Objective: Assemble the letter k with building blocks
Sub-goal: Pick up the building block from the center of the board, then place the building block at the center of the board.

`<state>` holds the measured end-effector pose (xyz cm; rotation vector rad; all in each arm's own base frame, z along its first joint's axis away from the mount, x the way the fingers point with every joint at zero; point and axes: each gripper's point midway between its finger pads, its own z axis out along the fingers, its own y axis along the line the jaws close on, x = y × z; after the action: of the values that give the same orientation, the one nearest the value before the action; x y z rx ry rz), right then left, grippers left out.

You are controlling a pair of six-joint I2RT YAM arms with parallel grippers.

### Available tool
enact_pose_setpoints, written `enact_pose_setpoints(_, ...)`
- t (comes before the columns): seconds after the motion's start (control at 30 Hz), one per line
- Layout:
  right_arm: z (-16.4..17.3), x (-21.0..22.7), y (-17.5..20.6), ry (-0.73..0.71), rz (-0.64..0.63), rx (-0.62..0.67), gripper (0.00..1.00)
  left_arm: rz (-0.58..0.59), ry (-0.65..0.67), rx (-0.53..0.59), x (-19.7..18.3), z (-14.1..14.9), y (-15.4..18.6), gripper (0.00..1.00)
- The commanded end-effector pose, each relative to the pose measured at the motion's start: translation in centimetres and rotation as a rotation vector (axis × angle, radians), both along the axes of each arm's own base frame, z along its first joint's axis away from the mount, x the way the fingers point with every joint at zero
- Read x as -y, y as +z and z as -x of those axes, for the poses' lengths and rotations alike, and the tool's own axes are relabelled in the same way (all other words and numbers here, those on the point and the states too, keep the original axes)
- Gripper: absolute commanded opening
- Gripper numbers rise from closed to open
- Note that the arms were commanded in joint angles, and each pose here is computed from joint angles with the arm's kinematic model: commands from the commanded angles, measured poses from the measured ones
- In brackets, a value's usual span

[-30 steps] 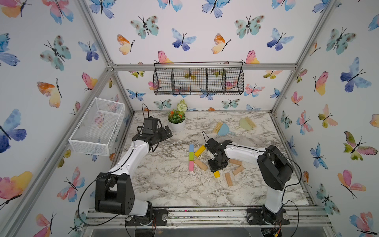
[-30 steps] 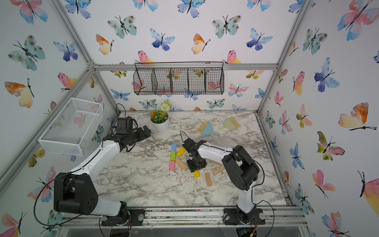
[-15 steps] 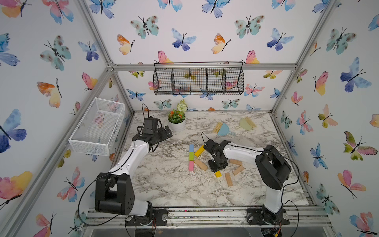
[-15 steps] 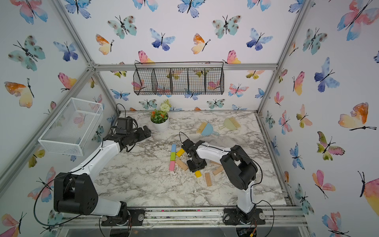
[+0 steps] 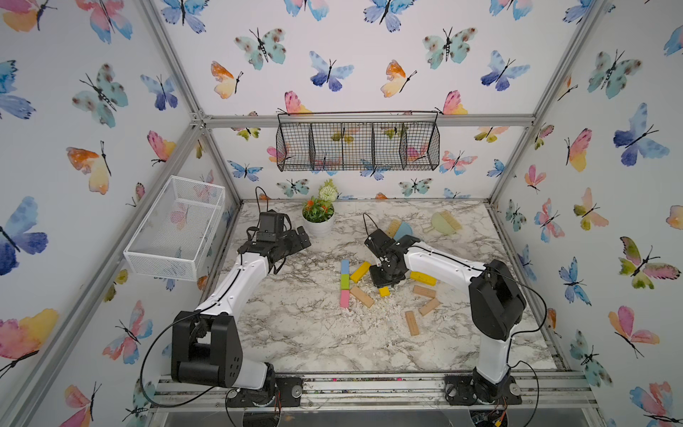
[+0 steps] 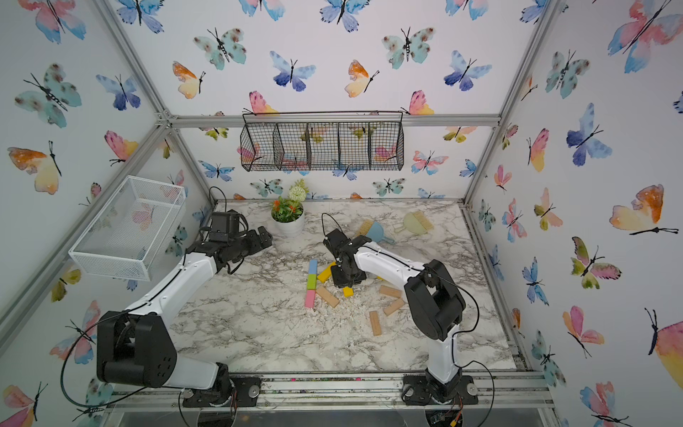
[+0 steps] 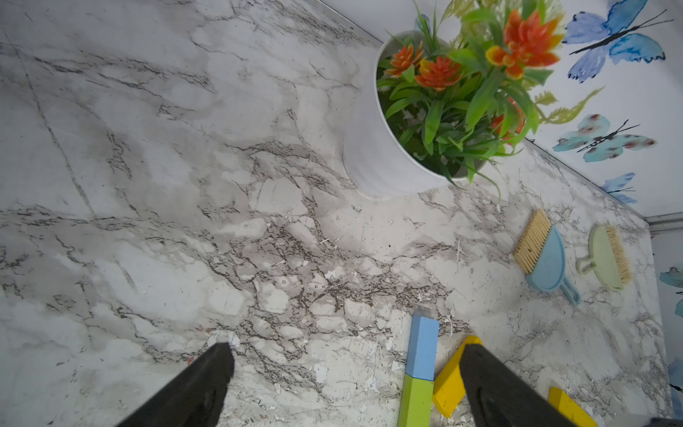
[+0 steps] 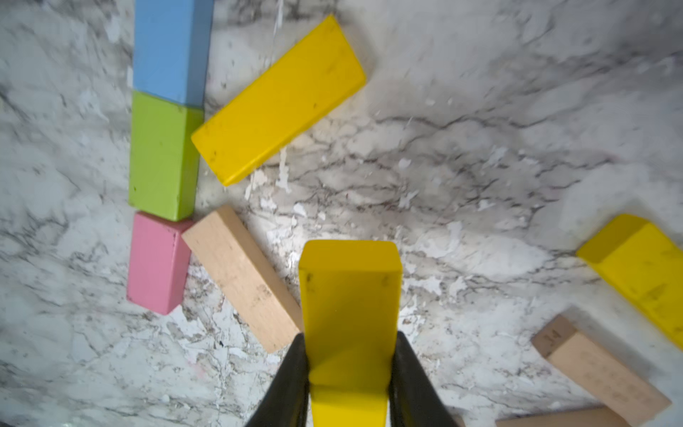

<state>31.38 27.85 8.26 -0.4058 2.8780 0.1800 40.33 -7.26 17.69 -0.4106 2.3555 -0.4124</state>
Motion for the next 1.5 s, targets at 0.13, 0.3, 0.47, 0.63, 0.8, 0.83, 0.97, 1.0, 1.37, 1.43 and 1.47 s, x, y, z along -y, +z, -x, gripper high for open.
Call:
enact_pose_setpoints(0.13, -5.0, 2.7, 0.9, -0.120, -0.034, 0.007, 0.21, 0.010, -0.007, 0.016, 0.1, 0.4, 0.9, 0.99)
enact_pose_setpoints(0.3, -6.4, 2.2, -0.1, -0.112, -0.042, -0.016, 0.20, 0.010, -0.007, 0.013, 0.1, 0.4, 0.8, 0.99)
enact_pose_setpoints(0.47, -6.9, 1.7, -2.0, -0.097, -0.019, -0.054, 0.20, 0.010, -0.008, 0.004, 0.1, 0.4, 0.5, 0.99)
enact_pose_setpoints(0.63, -7.2, 1.7, -3.0, -0.103, -0.028, -0.067, 0.20, 0.010, -0.007, 0.007, 0.1, 0.4, 0.5, 0.99)
enact_pose_setpoints(0.8, -7.3, 1.8, -3.7, -0.111, -0.025, -0.079, 0.20, 0.015, -0.014, 0.002, 0.3, 0.4, 0.4, 0.99)
enact_pose_setpoints(0.83, -7.4, 1.8, -3.9, -0.114, -0.024, -0.081, 0.20, 0.015, -0.013, 0.001, 0.3, 0.4, 0.4, 0.98)
enact_pose_setpoints(0.97, -7.1, 1.8, -4.6, -0.120, -0.026, -0.099, 0.20, 0.013, -0.011, 0.004, 0.2, 0.4, 0.5, 0.98)
enact_pose_setpoints(1.0, -7.1, 1.8, -4.7, -0.122, -0.026, -0.101, 0.20, 0.013, -0.011, 0.003, 0.2, 0.4, 0.4, 0.98)
enact_pose_setpoints(1.37, -7.1, 2.3, -4.6, -0.132, -0.012, -0.096, 0.20, 0.012, -0.013, 0.002, 0.3, 0.4, 0.4, 0.98)
enact_pose_setpoints(1.43, -7.0, 3.1, -4.6, -0.149, -0.009, -0.098, 0.20, 0.011, -0.011, 0.003, 0.2, 0.4, 0.4, 0.98)
enact_pose_setpoints(1.47, -6.9, 3.8, -4.6, -0.168, -0.009, -0.103, 0.20, 0.011, -0.011, 0.003, 0.2, 0.4, 0.4, 0.98)
